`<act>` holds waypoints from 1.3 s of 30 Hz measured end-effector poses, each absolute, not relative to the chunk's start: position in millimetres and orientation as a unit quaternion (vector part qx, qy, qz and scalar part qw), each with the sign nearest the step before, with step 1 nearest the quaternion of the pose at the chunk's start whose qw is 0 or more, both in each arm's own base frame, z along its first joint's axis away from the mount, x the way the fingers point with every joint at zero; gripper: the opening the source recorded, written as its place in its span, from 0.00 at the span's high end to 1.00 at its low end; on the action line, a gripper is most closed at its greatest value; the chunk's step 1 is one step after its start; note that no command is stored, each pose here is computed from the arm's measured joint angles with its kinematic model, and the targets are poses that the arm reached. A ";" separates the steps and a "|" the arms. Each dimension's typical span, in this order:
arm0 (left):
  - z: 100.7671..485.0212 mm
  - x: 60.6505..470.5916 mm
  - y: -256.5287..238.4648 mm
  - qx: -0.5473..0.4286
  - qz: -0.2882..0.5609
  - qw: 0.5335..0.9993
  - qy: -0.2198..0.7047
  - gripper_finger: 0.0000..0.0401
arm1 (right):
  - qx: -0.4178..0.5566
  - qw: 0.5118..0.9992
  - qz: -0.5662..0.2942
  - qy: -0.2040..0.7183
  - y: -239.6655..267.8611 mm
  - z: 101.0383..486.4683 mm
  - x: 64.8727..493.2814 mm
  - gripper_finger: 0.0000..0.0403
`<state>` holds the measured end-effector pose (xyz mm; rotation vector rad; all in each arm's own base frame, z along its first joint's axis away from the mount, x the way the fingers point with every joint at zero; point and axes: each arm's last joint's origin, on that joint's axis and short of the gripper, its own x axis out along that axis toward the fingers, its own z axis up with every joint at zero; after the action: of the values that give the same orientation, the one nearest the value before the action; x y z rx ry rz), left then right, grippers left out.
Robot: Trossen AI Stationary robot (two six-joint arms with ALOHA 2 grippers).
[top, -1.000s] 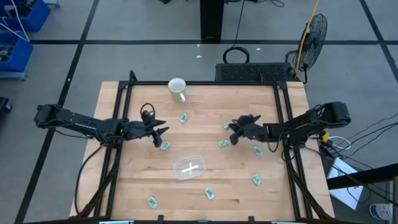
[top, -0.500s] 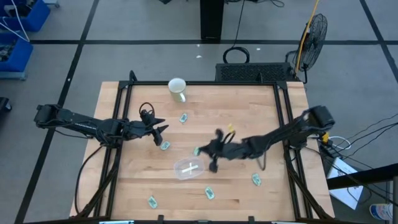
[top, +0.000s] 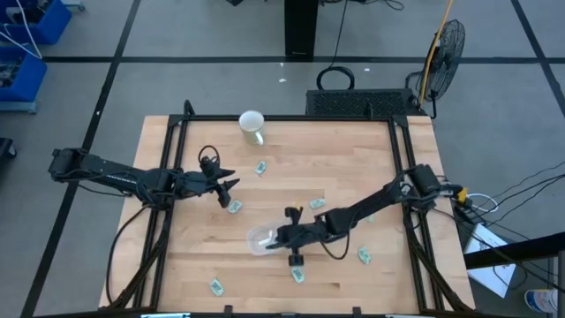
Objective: Pick and place Stevia / Truvia into bins
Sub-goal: Put the green truvia packet into the transparent bin, then put the light green stevia packet into the transparent bin
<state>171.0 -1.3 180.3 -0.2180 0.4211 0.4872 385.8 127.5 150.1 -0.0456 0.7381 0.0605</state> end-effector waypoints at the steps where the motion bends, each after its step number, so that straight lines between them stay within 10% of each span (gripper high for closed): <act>1: 180.3 170.9 -1.2 -0.107 0.239 0.943 0.207 0.58 | -0.019 0.929 0.033 0.368 124.1 151.7 385.2 1.00; 39: 157.2 184.8 -6.4 -0.169 0.230 0.924 0.253 0.58 | 0.002 0.945 0.059 0.322 89.8 205.9 380.8 0.77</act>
<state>184.8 -6.4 157.2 -0.3476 0.5197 0.4730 380.8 89.8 205.9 0.0034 0.6565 0.1196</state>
